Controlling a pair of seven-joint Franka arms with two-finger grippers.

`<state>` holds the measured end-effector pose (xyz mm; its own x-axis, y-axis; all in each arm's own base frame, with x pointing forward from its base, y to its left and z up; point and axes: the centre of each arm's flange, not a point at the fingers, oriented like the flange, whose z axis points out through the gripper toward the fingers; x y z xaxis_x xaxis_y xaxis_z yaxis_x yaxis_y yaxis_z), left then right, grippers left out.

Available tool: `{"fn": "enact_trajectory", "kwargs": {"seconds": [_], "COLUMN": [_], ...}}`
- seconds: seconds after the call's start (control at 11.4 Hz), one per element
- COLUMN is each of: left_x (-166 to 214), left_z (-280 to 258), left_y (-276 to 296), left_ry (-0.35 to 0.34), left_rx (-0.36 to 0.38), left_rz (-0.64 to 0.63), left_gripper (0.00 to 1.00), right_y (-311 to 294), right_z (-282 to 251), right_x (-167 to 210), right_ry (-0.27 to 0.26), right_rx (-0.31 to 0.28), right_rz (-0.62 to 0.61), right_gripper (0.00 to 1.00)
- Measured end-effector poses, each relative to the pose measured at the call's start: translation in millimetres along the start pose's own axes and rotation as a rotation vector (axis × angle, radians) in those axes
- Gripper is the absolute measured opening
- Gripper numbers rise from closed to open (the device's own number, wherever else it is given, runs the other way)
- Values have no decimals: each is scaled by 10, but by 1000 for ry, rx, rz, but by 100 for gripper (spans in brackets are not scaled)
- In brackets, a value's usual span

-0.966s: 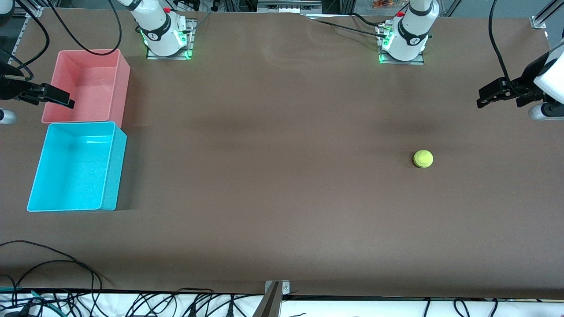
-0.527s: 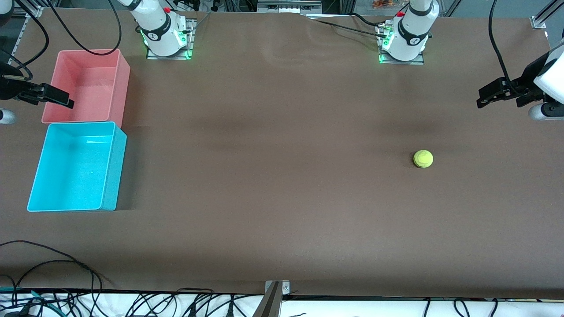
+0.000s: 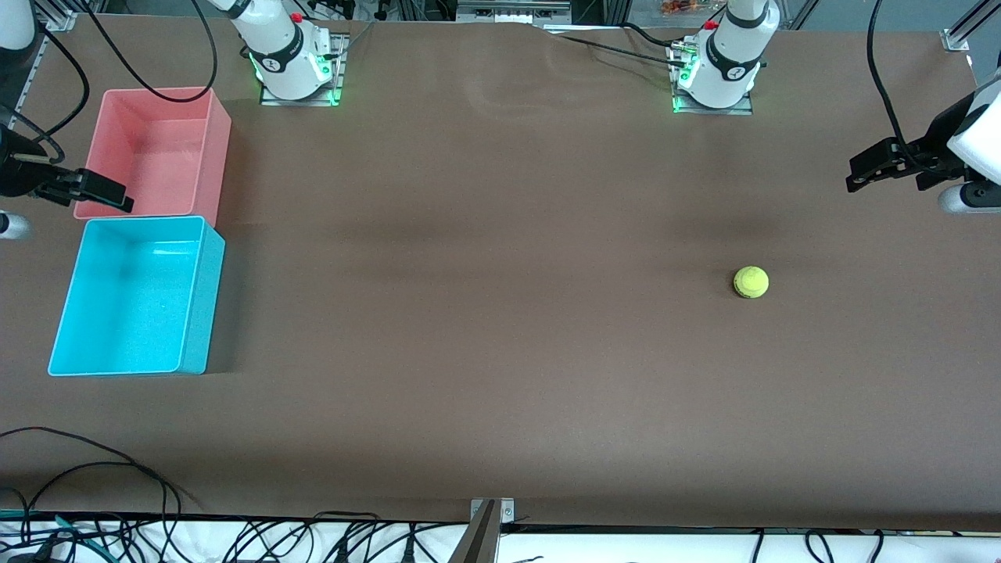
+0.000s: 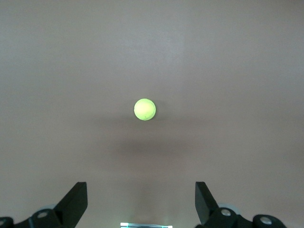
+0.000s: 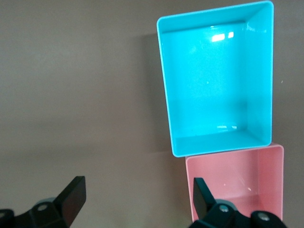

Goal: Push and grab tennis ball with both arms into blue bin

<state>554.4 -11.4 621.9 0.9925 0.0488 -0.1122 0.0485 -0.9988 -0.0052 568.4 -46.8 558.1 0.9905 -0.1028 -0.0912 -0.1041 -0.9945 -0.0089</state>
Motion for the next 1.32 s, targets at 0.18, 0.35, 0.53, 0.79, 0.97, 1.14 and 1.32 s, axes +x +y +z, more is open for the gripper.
{"fn": "enact_trajectory", "kwargs": {"seconds": [0.18,0.35,0.53,0.79,0.97,1.14,1.32], "left_x": [0,0,5,35,86,110,112], "left_z": [1,1,4,40,116,152,153], "left_y": [0,2,5,-44,-73,-80,-88], "left_ry": [0,0,0,-5,-19,-26,-26], "left_rx": [0,0,0,0,0,0,0], "left_rz": [0,0,1,-8,-13,-14,-16], "left_gripper": [100,100,100,100,100,100,100], "right_y": [-3,-5,-6,9,13,16,17], "right_z": [40,57,62,80,41,14,-46], "right_x": [61,75,96,101,76,57,30], "right_ry": [16,16,25,18,20,21,26], "right_rx": [-1,-2,-2,-3,-3,-2,-1], "right_rz": [0,-1,-2,-20,-23,-24,-26], "right_gripper": [100,100,100,100,100,100,100]}}
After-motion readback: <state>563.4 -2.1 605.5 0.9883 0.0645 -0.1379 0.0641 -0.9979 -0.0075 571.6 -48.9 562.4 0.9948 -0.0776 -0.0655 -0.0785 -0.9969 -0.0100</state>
